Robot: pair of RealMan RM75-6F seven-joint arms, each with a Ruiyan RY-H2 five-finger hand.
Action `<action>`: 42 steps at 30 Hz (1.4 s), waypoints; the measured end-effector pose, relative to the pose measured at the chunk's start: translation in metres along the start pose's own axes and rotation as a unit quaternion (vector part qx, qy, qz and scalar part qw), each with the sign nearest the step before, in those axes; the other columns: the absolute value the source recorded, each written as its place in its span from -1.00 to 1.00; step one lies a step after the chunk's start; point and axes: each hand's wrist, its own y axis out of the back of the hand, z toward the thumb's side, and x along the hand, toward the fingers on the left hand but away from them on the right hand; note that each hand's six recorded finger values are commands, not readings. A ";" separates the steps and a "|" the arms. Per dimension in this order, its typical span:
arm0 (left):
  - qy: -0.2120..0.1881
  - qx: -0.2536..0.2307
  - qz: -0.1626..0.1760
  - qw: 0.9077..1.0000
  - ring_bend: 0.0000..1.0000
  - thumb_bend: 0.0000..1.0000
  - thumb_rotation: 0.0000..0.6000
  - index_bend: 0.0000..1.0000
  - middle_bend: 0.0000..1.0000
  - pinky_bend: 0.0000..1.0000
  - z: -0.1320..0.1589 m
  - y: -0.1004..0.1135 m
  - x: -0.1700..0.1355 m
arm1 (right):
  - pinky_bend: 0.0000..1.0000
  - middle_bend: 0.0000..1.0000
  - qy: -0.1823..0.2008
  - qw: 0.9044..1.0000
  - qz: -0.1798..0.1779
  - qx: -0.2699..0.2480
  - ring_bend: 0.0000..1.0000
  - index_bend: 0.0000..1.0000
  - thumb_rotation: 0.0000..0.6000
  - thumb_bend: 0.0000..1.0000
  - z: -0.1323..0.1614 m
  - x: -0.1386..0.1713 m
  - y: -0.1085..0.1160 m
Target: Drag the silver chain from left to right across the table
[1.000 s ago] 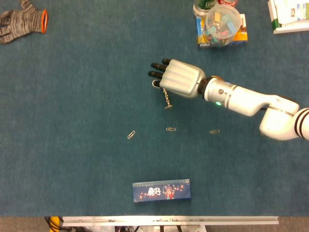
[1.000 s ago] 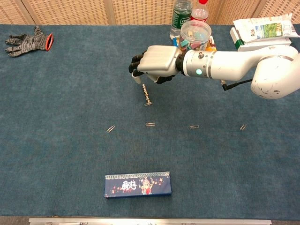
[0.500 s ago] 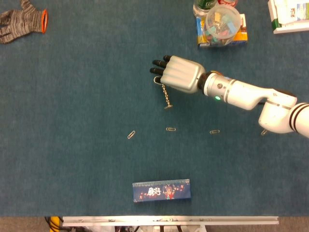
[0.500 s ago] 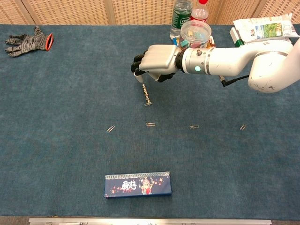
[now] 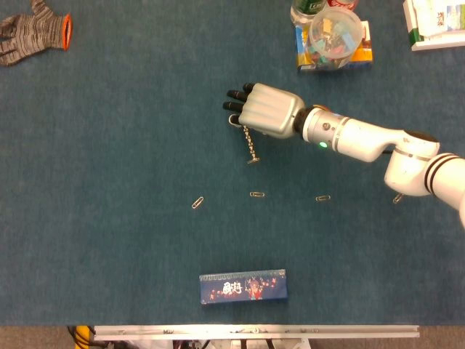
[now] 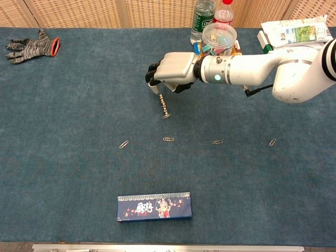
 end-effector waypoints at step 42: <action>-0.011 -0.011 -0.005 1.000 -0.89 -0.75 1.00 0.03 -0.63 -0.99 0.001 0.002 -0.002 | -0.52 -0.66 -0.010 1.000 0.018 0.011 -0.80 0.15 1.00 1.00 -0.005 0.003 -0.009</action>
